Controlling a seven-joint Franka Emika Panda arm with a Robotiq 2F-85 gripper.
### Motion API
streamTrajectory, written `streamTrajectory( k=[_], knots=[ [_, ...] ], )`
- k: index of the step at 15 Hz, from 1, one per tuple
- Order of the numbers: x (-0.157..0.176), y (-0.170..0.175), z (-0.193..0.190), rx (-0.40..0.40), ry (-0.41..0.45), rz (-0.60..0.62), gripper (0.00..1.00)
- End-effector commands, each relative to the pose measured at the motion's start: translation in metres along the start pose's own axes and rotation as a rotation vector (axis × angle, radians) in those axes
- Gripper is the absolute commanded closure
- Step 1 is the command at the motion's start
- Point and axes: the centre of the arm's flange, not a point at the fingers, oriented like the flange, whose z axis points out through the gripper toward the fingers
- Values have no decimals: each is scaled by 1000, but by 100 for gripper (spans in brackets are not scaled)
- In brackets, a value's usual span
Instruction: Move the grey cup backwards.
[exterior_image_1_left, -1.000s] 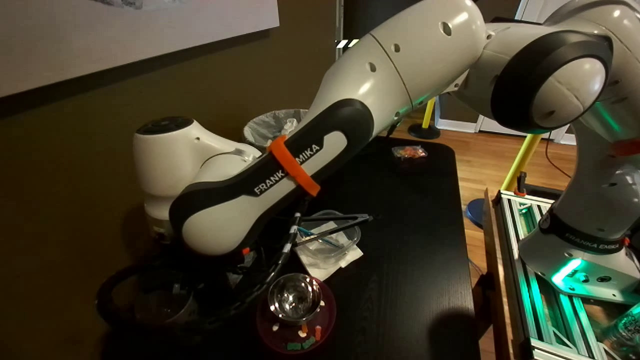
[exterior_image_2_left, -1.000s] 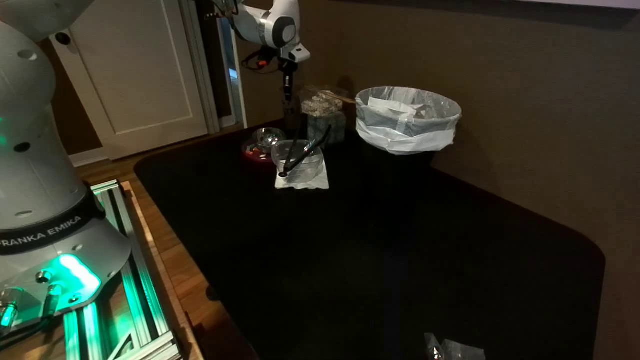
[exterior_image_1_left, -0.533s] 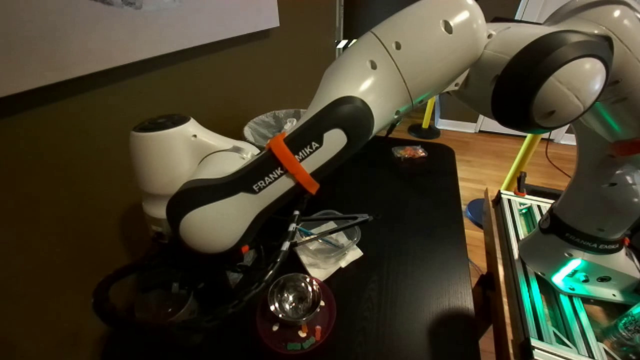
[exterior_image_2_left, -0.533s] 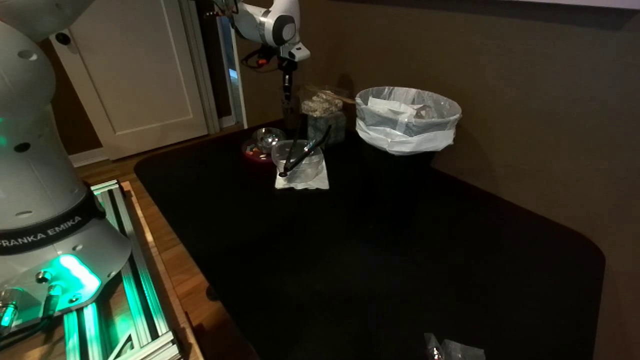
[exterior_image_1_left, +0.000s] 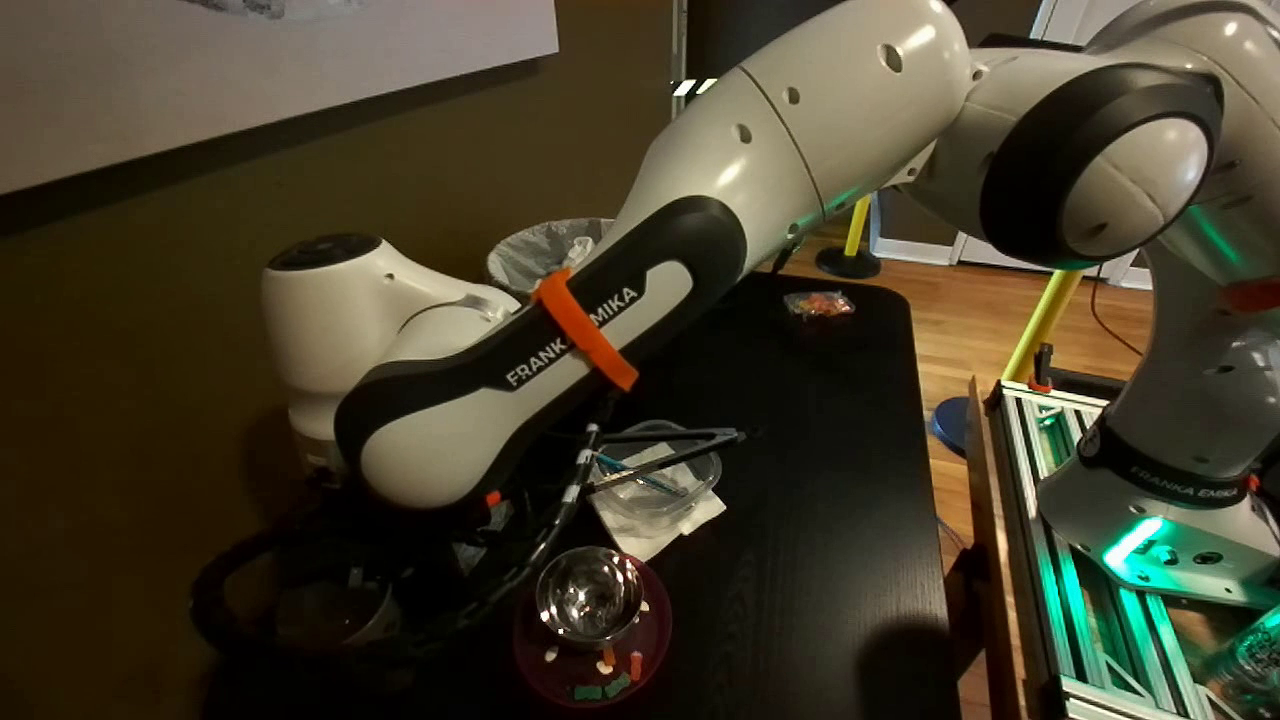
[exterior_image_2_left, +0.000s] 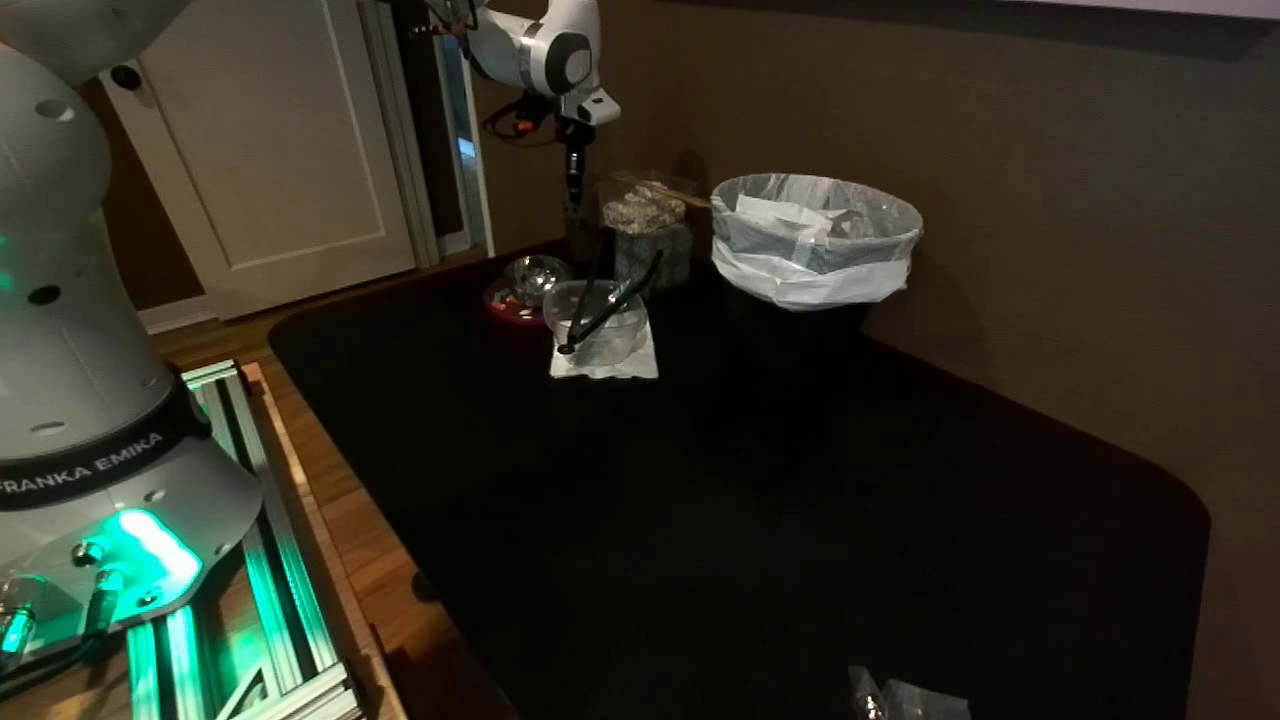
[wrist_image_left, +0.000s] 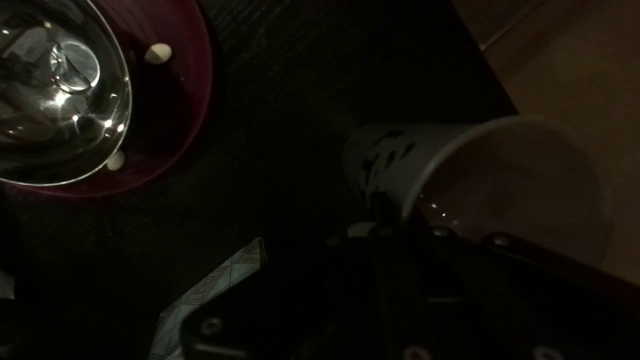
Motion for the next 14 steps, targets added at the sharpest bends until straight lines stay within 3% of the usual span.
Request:
streamTrajectory(
  k=[1, 10, 14],
  knots=[
    [4, -6, 1, -11, -31, -3, 69],
    [-2, -9, -8, -21, -29, -26, 2],
    [-13, -8, -21, -19, -18, -55, 0]
  ],
)
